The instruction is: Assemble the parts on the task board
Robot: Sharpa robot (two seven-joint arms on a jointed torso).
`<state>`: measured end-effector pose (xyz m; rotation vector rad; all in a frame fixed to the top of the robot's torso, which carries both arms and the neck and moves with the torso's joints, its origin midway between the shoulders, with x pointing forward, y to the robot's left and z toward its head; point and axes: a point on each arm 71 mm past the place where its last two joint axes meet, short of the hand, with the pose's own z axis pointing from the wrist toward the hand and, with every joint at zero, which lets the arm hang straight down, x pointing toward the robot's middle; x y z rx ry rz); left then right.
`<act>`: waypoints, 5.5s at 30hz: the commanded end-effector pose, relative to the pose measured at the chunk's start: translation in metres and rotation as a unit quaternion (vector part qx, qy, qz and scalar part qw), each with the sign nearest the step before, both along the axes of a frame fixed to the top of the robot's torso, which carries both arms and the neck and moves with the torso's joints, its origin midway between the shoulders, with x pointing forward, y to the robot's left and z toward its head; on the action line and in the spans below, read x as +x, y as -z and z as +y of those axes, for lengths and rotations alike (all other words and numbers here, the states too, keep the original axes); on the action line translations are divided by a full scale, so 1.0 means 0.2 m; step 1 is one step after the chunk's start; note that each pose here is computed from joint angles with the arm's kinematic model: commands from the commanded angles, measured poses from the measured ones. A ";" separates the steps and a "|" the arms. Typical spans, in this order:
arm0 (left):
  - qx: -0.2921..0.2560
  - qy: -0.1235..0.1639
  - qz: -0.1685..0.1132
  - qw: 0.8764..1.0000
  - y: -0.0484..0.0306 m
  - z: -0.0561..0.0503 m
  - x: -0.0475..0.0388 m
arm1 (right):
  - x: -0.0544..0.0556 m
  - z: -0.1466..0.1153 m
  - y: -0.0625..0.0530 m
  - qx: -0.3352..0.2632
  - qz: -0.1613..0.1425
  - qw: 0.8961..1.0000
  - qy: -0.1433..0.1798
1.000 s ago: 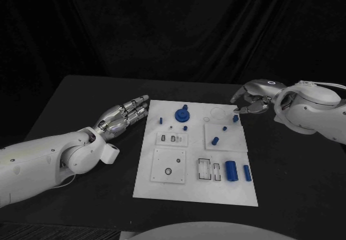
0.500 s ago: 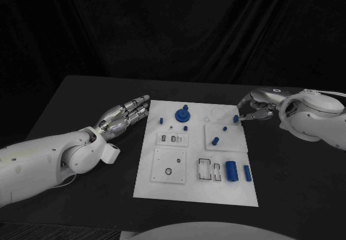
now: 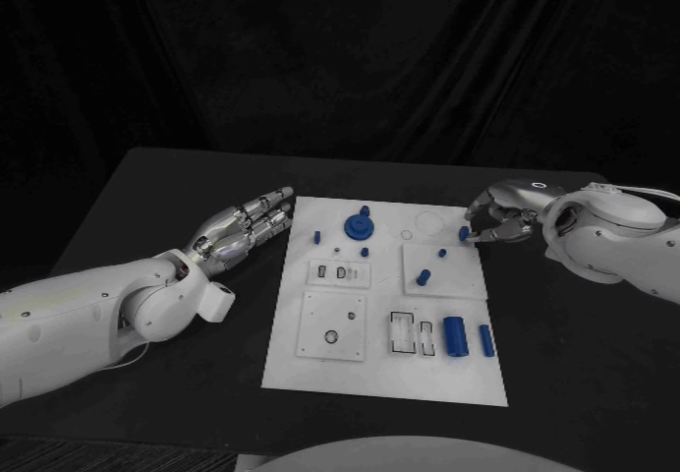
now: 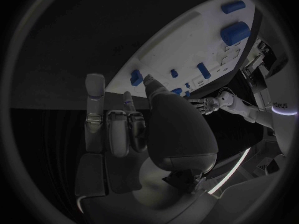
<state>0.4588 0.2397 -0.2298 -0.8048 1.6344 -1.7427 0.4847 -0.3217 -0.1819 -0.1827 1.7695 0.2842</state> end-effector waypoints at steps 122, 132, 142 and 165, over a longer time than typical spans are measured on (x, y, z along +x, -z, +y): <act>-0.003 0.016 0.010 1.000 0.022 -0.03 0.004 | -0.17 0.91 0.22 0.081 0.025 0.978 -0.191; -0.004 0.015 0.008 1.000 0.021 -0.03 0.005 | -0.16 0.91 0.23 0.078 0.028 0.977 -0.194; -0.004 0.014 0.007 1.000 0.021 -0.03 0.006 | -0.16 0.91 0.22 0.081 0.025 0.977 -0.197; 0.031 -0.127 -0.094 0.987 -0.120 0.04 -0.022 | -0.28 0.65 -0.16 0.194 -0.207 0.932 -0.225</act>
